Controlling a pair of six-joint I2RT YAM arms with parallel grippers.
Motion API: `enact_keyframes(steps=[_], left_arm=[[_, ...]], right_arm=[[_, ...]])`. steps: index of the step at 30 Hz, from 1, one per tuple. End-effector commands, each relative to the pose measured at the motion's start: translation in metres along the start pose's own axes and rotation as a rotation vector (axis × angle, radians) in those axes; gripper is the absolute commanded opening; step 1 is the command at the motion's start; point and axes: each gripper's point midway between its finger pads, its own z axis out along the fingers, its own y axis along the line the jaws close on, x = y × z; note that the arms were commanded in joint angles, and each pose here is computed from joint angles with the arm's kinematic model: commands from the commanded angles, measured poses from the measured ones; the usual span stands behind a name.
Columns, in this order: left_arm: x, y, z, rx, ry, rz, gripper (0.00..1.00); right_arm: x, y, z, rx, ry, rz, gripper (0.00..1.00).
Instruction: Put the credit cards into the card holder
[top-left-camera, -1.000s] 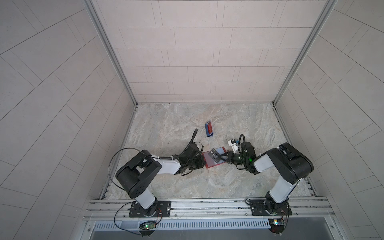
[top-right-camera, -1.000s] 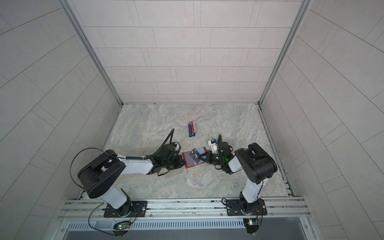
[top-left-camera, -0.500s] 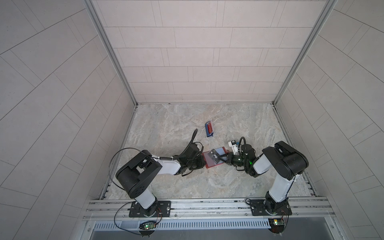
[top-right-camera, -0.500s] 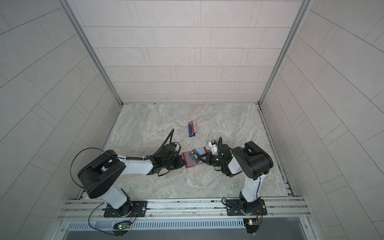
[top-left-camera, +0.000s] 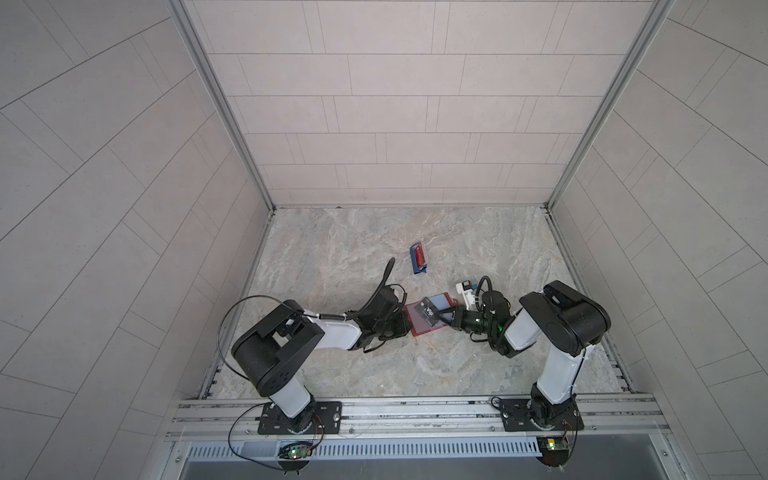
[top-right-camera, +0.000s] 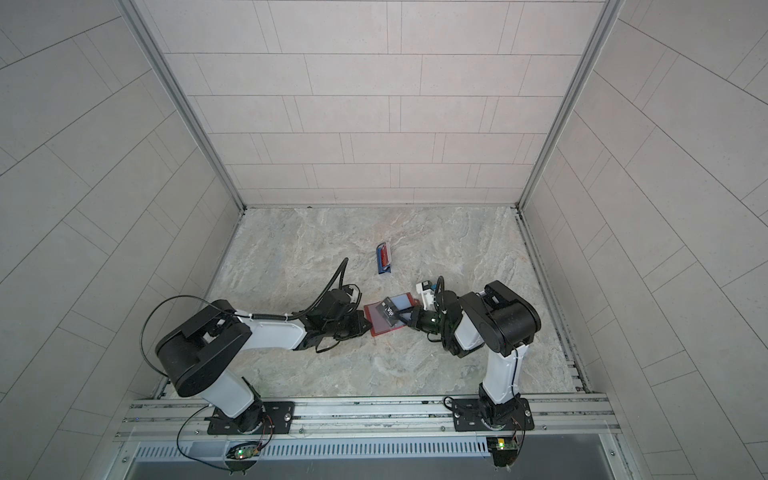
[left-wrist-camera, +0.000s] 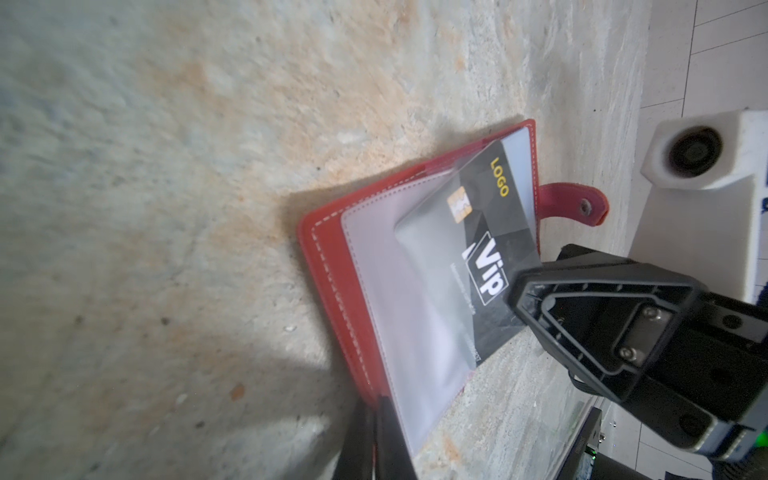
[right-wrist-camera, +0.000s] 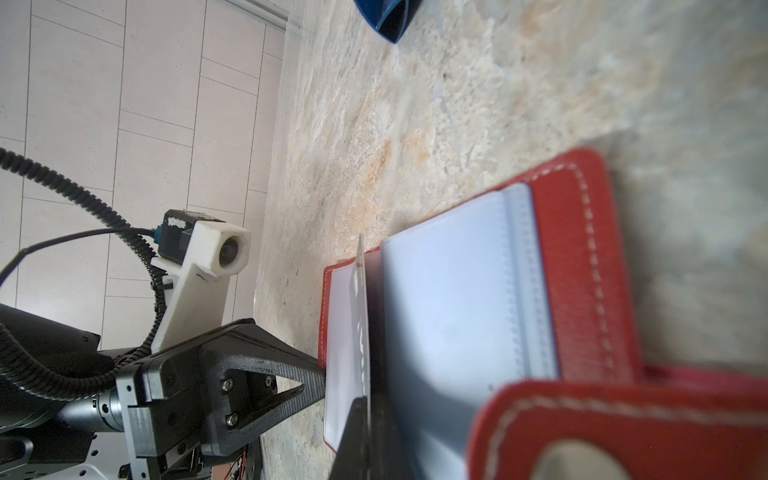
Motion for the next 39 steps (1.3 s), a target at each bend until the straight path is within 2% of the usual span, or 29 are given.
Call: enact_keyframes(steps=[1, 10, 19, 25, 29, 39], left_arm=[[0.031, 0.045, 0.004, -0.152, 0.084, -0.024, 0.00], [0.031, 0.045, 0.005, -0.153, 0.083, -0.022, 0.00], [0.030, 0.046, 0.005, -0.160, 0.082, -0.017, 0.00], [0.030, 0.048, 0.004, -0.169, 0.081, -0.007, 0.00], [0.029, 0.046, 0.004, -0.165, 0.082, 0.001, 0.00], [0.030, 0.046, 0.006, -0.165, 0.088, 0.008, 0.00]], right_arm=[[0.020, -0.021, -0.002, 0.072, 0.039, 0.058, 0.00], [0.028, -0.024, -0.001, 0.086, 0.065, 0.068, 0.12], [0.031, -0.025, -0.002, 0.118, 0.083, 0.056, 0.29], [0.037, -0.029, -0.004, 0.211, 0.140, 0.008, 0.41], [0.043, -0.032, -0.007, 0.322, 0.212, -0.073, 0.48], [0.041, -0.030, -0.018, 0.475, 0.290, -0.193, 0.59]])
